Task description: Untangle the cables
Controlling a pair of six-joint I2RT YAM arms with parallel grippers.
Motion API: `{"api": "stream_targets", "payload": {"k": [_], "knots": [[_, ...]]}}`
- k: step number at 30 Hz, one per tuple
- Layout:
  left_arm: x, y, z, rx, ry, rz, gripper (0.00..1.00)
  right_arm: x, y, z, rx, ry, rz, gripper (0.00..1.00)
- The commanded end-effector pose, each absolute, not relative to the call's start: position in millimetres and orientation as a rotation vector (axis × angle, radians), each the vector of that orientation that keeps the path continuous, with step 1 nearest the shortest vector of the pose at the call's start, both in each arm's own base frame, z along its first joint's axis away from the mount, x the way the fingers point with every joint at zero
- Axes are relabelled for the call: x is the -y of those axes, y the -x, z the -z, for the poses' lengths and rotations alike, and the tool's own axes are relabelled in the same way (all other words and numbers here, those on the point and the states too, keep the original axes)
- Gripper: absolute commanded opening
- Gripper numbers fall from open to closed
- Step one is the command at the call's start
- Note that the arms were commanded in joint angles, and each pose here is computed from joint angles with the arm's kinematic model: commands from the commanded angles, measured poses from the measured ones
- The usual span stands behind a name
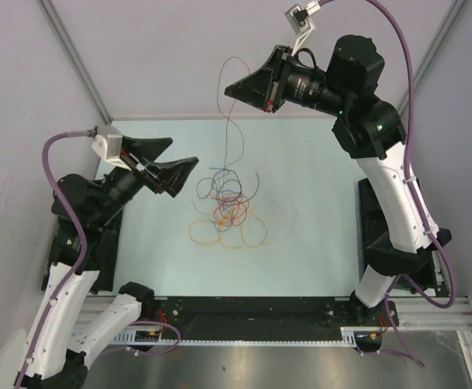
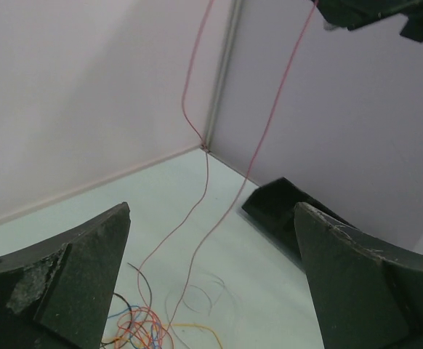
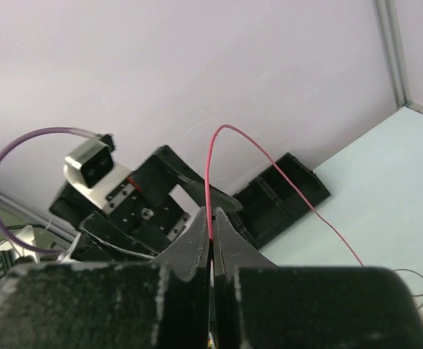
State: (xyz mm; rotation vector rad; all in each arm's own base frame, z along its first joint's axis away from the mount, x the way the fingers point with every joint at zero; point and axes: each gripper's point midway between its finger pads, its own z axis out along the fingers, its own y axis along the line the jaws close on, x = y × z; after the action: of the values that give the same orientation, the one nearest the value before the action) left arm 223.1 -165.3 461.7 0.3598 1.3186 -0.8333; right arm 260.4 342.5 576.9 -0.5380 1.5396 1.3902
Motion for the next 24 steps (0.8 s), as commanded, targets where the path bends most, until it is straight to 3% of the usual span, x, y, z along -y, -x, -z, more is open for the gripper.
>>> {"api": "stream_targets", "payload": {"k": [1, 17, 21, 24], "knots": [[197, -210, -459, -1.258, -0.524, 0.918, 1.0, -337, -236, -598, -1.462, 0.587, -1.458, 0.0], [255, -243, -394, -1.369, -0.591, 0.921, 0.98, -337, -241, -588, -1.481, 0.59, -1.438, 0.0], [264, -256, -383, -1.388, -0.566, 0.911, 0.88, -338, -240, -586, -1.482, 0.595, -1.442, 0.0], [268, -264, -380, -1.39, -0.548, 0.908, 0.68, -338, -241, -584, -1.486, 0.599, -1.442, 0.0]]}}
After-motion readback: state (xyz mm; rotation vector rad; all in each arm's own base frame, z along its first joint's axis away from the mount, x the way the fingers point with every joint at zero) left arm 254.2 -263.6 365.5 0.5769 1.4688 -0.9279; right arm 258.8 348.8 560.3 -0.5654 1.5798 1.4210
